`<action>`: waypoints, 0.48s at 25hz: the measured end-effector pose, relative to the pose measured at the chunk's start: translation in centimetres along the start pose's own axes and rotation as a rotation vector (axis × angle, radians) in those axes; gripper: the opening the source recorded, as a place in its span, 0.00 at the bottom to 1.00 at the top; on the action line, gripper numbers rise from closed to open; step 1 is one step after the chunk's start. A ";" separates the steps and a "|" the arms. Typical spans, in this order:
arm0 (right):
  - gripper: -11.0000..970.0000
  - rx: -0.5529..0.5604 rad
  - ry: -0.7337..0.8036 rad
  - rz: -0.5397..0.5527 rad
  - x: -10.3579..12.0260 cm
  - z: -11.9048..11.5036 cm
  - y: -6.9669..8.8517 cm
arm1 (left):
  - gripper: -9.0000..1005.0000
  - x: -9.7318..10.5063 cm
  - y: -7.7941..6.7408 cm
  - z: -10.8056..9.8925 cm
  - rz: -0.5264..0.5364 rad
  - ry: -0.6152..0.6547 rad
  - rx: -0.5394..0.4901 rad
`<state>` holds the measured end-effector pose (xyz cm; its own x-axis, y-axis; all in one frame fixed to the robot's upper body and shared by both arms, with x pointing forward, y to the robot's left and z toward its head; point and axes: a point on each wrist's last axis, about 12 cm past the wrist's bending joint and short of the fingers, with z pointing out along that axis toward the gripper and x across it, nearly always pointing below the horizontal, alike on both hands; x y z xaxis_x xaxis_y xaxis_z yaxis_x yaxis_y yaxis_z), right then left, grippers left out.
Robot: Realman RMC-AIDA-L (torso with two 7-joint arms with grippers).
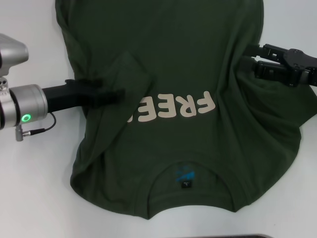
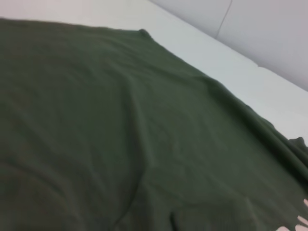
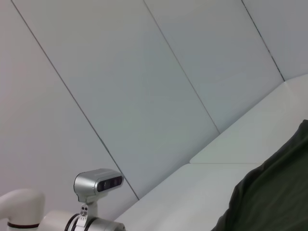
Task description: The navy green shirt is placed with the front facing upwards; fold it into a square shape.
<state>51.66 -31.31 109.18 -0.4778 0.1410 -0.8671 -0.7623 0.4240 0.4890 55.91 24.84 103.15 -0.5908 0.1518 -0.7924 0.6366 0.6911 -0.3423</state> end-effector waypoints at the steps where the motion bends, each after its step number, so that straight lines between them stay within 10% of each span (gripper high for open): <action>1: 0.94 0.001 -0.001 0.000 0.0 0.0 0.0 | 0.84 0.1 0.1 -0.2 -0.007 0.008 0.000; 12: 0.94 0.020 -0.014 0.005 0.4 -0.6 0.0 | 0.83 0.2 0.1 -0.9 -0.011 0.086 0.046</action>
<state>51.19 -31.77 108.88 -0.4754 0.1560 -0.8658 -0.7508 0.4411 0.4917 55.37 25.59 103.39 -0.6369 0.2065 -0.7428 0.6512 0.6599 -0.3749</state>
